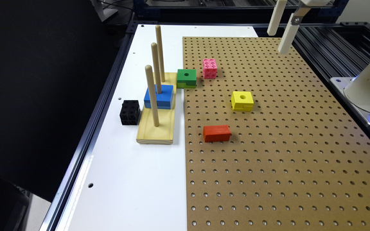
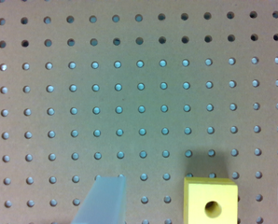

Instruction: Pick up pink block.

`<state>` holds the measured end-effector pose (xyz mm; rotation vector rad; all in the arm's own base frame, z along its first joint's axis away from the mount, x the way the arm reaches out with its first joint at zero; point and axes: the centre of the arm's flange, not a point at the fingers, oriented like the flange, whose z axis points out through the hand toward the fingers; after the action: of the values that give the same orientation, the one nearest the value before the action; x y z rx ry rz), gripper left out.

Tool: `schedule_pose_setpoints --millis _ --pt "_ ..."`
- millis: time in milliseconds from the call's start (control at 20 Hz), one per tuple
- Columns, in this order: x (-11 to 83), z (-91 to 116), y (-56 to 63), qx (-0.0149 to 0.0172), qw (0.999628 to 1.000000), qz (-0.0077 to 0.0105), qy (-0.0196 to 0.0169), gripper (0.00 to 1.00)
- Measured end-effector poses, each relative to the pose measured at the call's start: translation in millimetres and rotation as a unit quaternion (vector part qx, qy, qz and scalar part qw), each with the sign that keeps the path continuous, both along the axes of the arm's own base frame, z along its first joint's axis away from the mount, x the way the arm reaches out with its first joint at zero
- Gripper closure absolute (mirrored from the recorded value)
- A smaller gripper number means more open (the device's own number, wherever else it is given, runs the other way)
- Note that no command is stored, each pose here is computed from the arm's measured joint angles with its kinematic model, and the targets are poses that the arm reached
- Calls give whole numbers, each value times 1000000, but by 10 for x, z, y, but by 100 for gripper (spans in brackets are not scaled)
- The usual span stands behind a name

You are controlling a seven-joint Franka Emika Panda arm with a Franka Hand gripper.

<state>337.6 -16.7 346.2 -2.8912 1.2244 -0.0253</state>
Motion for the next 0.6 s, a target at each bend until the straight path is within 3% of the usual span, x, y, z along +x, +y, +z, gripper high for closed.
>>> schedule_pose_setpoints --millis 400,600 --pt "14 9 -11 -537 999981 -402 -6066 0" --pt "24 25 -80 -1235 999956 -683 -9294 0"
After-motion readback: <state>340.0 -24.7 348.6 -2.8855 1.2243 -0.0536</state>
